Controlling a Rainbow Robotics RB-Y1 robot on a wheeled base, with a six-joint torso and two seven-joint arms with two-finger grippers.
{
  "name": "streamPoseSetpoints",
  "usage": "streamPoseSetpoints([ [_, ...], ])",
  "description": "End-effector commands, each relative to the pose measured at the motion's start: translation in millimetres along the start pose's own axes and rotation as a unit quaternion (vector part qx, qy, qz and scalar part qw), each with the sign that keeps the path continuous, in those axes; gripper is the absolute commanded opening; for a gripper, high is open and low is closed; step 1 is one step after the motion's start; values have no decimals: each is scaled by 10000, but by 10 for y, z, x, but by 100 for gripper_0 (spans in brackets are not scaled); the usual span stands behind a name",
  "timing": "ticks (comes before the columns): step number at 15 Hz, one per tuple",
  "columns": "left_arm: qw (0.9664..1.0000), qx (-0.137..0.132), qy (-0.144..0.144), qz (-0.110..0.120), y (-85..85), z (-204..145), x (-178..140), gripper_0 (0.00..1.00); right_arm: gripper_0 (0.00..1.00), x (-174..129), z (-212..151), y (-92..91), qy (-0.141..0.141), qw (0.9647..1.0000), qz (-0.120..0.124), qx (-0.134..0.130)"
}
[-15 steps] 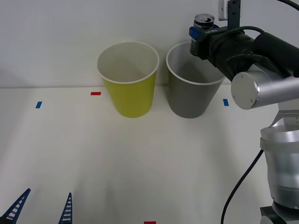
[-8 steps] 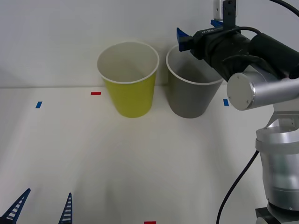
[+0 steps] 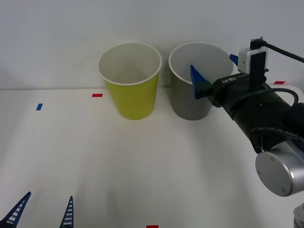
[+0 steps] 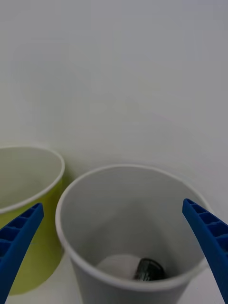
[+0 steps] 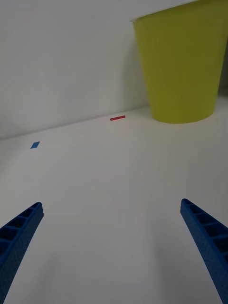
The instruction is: Put cans in the gray bin and PET bottles in the light green bin.
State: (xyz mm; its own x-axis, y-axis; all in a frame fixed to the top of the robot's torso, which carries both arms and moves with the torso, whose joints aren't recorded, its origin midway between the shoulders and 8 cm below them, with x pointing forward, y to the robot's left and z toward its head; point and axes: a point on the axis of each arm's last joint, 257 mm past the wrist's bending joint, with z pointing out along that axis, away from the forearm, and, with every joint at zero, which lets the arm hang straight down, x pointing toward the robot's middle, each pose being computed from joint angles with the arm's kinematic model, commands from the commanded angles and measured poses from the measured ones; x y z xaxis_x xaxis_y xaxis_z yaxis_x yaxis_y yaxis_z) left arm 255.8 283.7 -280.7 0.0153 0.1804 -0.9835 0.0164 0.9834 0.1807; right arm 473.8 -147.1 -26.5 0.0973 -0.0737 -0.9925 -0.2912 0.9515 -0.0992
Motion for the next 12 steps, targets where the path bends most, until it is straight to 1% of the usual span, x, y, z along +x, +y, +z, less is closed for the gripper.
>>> streamPoseSetpoints([
  [1,10000,0,0,0,0,0,0,100,100,152,-438,5,127,9998,130,119],
  [3,10000,0,0,0,0,0,0,100,100,275,-686,-57,315,9988,239,295],
  [4,10000,0,0,0,0,0,0,100,100,334,-780,-68,410,9982,261,342],
  [7,10000,0,0,0,0,0,0,100,100,536,-918,-94,689,9968,176,370],
  [8,10000,0,0,0,0,0,0,100,100,576,-957,-107,710,9964,221,417],
  [9,10000,0,0,0,0,0,0,100,100,605,-990,-101,760,9960,211,429],
  [11,10000,0,0,0,0,0,0,100,100,719,-1063,-98,893,9944,285,478],
  [12,10000,0,0,0,0,0,0,100,100,712,-1080,-84,897,9943,249,515],
])
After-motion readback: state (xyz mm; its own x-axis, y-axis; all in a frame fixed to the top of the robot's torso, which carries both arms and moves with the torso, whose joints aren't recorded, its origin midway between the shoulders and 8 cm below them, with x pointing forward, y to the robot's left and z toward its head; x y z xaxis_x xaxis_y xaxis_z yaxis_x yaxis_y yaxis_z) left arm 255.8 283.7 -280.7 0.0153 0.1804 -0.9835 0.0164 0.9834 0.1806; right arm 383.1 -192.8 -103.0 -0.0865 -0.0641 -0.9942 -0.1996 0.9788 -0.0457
